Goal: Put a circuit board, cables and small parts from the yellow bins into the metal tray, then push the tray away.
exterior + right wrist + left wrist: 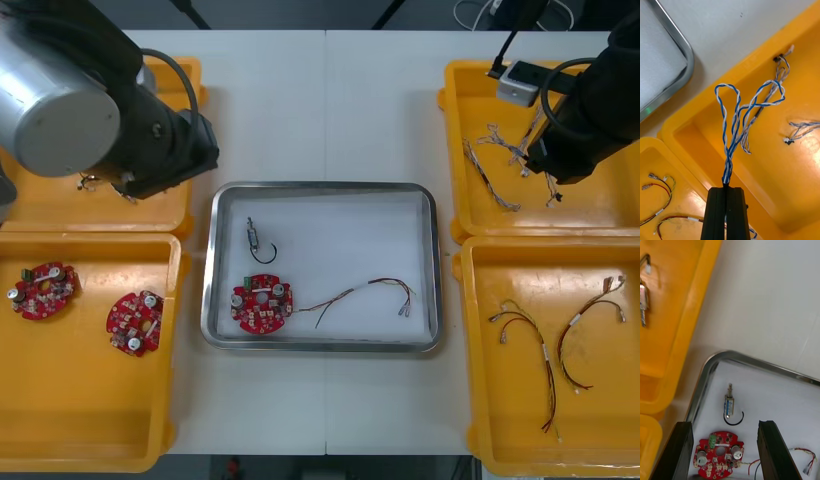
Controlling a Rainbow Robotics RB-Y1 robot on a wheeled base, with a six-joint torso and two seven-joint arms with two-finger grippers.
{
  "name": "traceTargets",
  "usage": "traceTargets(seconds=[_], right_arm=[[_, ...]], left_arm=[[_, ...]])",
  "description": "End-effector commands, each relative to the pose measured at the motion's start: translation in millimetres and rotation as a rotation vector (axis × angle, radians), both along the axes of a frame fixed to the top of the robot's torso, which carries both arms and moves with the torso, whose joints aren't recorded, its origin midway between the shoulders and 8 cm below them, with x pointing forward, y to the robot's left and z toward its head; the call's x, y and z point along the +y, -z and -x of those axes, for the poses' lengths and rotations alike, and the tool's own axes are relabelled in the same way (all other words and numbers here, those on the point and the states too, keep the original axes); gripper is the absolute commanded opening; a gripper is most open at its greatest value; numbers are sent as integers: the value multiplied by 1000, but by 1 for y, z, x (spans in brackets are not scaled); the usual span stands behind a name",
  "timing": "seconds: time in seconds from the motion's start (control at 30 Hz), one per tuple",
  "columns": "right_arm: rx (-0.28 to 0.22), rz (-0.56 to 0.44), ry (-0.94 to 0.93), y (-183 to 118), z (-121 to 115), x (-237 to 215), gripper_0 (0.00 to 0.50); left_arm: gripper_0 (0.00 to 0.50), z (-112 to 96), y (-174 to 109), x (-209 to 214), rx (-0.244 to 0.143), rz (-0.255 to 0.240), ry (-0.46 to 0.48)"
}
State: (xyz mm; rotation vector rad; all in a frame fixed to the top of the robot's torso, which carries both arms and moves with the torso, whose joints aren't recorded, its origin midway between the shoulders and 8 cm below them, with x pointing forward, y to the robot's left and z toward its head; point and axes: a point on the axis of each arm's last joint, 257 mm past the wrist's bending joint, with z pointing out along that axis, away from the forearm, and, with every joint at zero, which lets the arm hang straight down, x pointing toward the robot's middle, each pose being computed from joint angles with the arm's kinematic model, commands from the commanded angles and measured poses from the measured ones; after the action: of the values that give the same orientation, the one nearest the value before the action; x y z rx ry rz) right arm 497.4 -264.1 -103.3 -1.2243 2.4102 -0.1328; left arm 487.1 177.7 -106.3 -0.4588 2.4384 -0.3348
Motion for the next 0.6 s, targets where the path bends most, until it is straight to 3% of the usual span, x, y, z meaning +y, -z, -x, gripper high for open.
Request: traceTargets(seconds=[0.03,0.2,0.47,0.6], right_arm=[[-49,64,-139,-7,6,38,0],[-56,96,-251,0,16,68,0],[-62,143,-527,18,28,120,0],[-73,190,-655,32,33,144,0]], left_arm=[[500,-21,-63,35,-145,-108,90],[500,-40,-86,63,-202,-121,121],[500,-75,-110,112,-300,-210,156],[500,-89,-112,135,-311,-241,165]])
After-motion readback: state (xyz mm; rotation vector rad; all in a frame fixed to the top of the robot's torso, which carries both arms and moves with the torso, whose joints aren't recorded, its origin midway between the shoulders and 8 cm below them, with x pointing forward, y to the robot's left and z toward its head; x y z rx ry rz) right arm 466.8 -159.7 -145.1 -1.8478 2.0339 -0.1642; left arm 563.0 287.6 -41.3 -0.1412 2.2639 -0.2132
